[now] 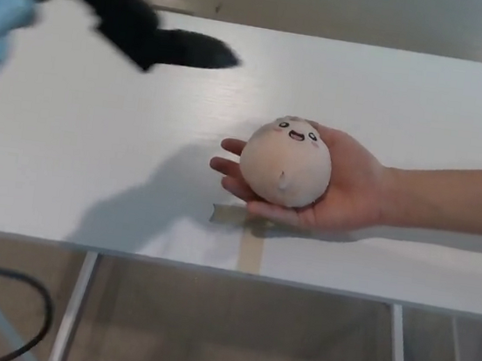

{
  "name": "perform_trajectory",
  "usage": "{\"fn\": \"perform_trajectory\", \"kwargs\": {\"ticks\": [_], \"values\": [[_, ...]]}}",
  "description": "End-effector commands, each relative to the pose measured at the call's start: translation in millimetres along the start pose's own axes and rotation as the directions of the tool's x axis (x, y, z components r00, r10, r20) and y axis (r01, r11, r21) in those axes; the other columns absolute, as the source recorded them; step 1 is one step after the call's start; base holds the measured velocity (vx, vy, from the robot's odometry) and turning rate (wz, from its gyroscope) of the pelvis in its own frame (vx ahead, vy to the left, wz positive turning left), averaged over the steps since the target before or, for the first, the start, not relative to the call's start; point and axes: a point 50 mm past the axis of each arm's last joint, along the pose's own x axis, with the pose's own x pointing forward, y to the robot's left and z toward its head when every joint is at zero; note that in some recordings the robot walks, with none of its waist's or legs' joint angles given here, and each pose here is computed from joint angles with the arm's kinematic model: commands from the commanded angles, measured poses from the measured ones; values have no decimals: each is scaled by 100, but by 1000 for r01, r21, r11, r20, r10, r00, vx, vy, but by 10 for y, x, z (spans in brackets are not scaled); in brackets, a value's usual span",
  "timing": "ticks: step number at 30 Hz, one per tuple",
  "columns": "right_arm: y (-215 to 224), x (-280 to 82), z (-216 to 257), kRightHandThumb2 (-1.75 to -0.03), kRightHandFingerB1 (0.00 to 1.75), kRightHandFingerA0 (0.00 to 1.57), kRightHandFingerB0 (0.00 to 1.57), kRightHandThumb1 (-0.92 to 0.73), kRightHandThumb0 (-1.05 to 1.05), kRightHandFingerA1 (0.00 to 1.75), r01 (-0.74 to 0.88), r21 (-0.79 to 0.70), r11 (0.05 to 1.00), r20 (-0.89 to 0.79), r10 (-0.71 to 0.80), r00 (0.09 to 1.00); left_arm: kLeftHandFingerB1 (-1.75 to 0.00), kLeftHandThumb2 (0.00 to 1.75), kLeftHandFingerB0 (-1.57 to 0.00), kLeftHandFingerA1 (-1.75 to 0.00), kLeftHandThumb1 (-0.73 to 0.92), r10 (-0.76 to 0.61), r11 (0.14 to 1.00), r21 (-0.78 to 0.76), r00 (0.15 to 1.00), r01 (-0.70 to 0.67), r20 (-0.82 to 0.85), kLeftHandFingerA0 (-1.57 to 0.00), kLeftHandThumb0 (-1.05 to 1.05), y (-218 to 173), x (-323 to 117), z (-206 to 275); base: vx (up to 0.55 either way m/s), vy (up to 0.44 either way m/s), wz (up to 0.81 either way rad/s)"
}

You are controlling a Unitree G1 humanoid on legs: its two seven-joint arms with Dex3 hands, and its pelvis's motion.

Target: Use the left hand to take the pink dumpling toy on a person's hand and put it on the desk.

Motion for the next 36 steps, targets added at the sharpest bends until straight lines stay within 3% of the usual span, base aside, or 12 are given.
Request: {"fn": "perform_trajectory", "kwargs": {"ticks": [1, 12, 13, 16, 23, 31, 32, 34, 35, 36], "values": [[-109, -13, -101, -59, 42, 75, 54, -64, -35, 48, 2, 6, 1000, -35, -2, 999, -47, 80, 0, -49, 17, -281, 924, 144, 884, 354, -374, 0, -32, -618, 665, -319, 0, 0, 0], [-111, -15, -110, -59, 41, 75, 54, -64, -35, 48, 1, -7, 1000, -39, -2, 999, -47, 80, 0, -49, 18, -374, 883, 61, 777, 465, -506, 0, -30, -1066, 780, -535, 0, 0, 0], [-113, -12, -91, -59, 41, 75, 54, -65, -35, 48, 3, 3, 1000, -34, -2, 999, -36, 72, -11, -35, 36, -386, 873, 56, 757, 484, -527, 0, -52, -1111, 796, -561, 0, 0, 0], [-117, -2, -30, -59, 41, 76, 54, -64, -35, 48, 5, 40, 999, -25, -4, 1000, -28, 66, -10, -29, 37, -406, 849, 48, 708, 526, -577, -7, -55, -1230, 826, -625, 0, 0, 0], [-130, -9, -76, -58, 41, 74, 53, -62, -35, 48, -4, 22, 1000, -35, 5, 999, -33, 66, -11, -30, 38, -458, 802, 9, 623, 598, -634, -6, -55, -1526, 733, -748, 0, 0, 0], [-105, 5, 14, -58, 42, 73, 54, -62, -35, 48, -6, 26, 1000, -22, 7, 1000, -34, 67, -11, -28, 36, -453, 802, 15, 625, 597, -636, -7, -53, -1446, 736, -779, 0, 0, 0], [-104, 5, 15, -58, 42, 73, 55, -62, -35, 48, -7, 20, 1000, -21, 7, 1000, -28, 54, -14, -25, 40, -452, 801, 19, 625, 599, -637, -8, -48, -1442, 728, -783, 0, 0, 0], [-106, 5, 19, -58, 42, 73, 55, -62, -35, 48, -8, 10, 1000, -21, 8, 1000, -28, 55, -14, -24, 39, -449, 798, 29, 626, 602, -638, -7, -48, -1428, 709, -790, 0, 0, 0], [-110, 4, 11, -58, 42, 74, 55, -61, -35, 48, -7, 15, 1000, -22, 8, 1000, -33, 66, -11, -25, 36, -447, 798, 31, 625, 602, -639, -8, -52, -1423, 700, -789, 0, 0, 0], [-114, 3, 4, -58, 42, 74, 55, -61, -35, 48, -7, 18, 1000, -23, 8, 1000, -33, 66, -11, -25, 36, -446, 798, 32, 625, 602, -640, -8, -52, -1420, 693, -789, 0, 0, 0]]}}
